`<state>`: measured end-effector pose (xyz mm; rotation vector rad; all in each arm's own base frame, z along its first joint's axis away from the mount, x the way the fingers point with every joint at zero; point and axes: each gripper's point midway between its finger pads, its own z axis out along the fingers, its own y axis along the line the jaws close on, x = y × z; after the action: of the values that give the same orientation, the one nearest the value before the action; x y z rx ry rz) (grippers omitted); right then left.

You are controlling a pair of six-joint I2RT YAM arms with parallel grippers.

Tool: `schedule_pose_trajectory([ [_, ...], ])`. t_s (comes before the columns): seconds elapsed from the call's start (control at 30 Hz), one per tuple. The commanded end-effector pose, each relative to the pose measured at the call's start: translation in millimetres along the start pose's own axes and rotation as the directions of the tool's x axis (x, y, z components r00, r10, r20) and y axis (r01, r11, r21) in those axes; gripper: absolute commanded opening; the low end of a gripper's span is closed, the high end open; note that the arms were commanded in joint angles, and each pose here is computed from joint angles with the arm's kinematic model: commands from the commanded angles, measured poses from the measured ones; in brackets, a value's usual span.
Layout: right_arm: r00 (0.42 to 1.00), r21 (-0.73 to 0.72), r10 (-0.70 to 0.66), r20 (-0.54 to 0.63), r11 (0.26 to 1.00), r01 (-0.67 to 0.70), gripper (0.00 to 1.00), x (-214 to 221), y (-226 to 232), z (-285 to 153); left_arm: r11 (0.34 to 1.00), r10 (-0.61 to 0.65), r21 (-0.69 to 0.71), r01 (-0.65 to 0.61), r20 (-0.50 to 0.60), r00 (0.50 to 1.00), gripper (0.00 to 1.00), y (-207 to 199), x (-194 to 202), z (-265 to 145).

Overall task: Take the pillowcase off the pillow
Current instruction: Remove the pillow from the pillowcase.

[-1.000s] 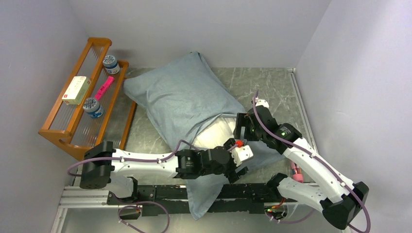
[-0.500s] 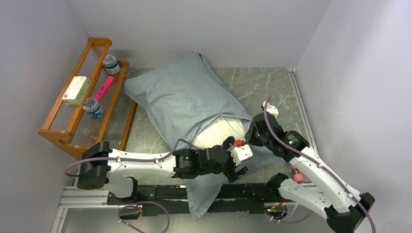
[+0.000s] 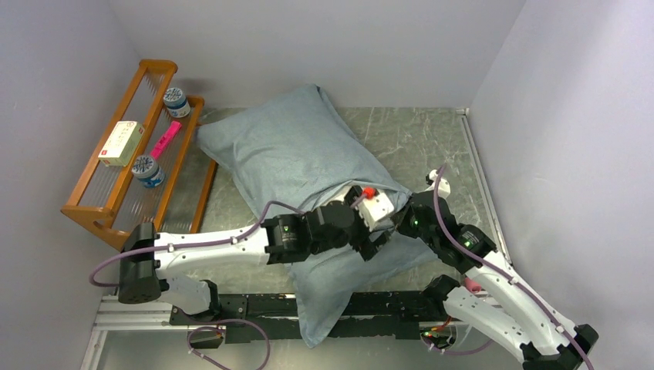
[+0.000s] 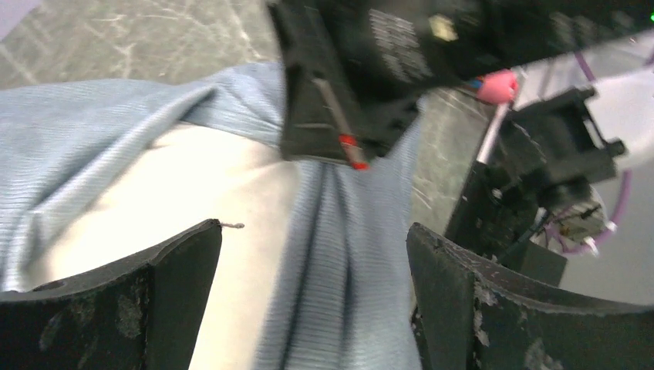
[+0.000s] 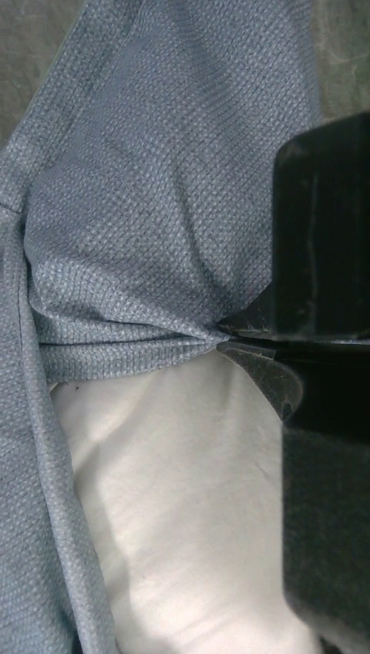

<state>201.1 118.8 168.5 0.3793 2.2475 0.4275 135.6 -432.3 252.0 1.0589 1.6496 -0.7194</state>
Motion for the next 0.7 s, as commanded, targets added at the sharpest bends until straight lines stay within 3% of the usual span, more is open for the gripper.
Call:
schedule_pose_trajectory([
  [0.0, 1.000, 0.003, -0.017, -0.001, 1.000, 0.017, 0.00, 8, -10, -1, 0.991, -0.094, -0.094, 0.098, 0.044, 0.995, 0.94, 33, -31, 4],
  [0.13, 1.000, -0.006, -0.018, 0.013, 1.000, 0.018, 0.00, 8, -11, 0, 0.963, -0.157, -0.223, 0.153, 0.001, 0.988, 0.94, 58, -27, 17],
  [0.3, 1.000, -0.025, -0.011, 0.026, 1.000, 0.012, 0.00, 9, -11, 2, 0.954, -0.154, -0.274, 0.119, -0.111, 0.982, 0.96, 63, -1, 38],
  [0.5, 0.999, -0.043, -0.014, 0.049, 0.999, 0.017, 0.00, 5, -9, -1, 0.869, -0.232, -0.479, 0.122, -0.177, 0.957, 0.96, 97, 17, 45],
  [0.67, 0.998, -0.032, -0.009, 0.065, 0.999, 0.011, 0.00, 3, -12, -1, 0.863, -0.228, -0.497, 0.084, -0.235, 0.945, 0.96, 100, 33, 48],
])
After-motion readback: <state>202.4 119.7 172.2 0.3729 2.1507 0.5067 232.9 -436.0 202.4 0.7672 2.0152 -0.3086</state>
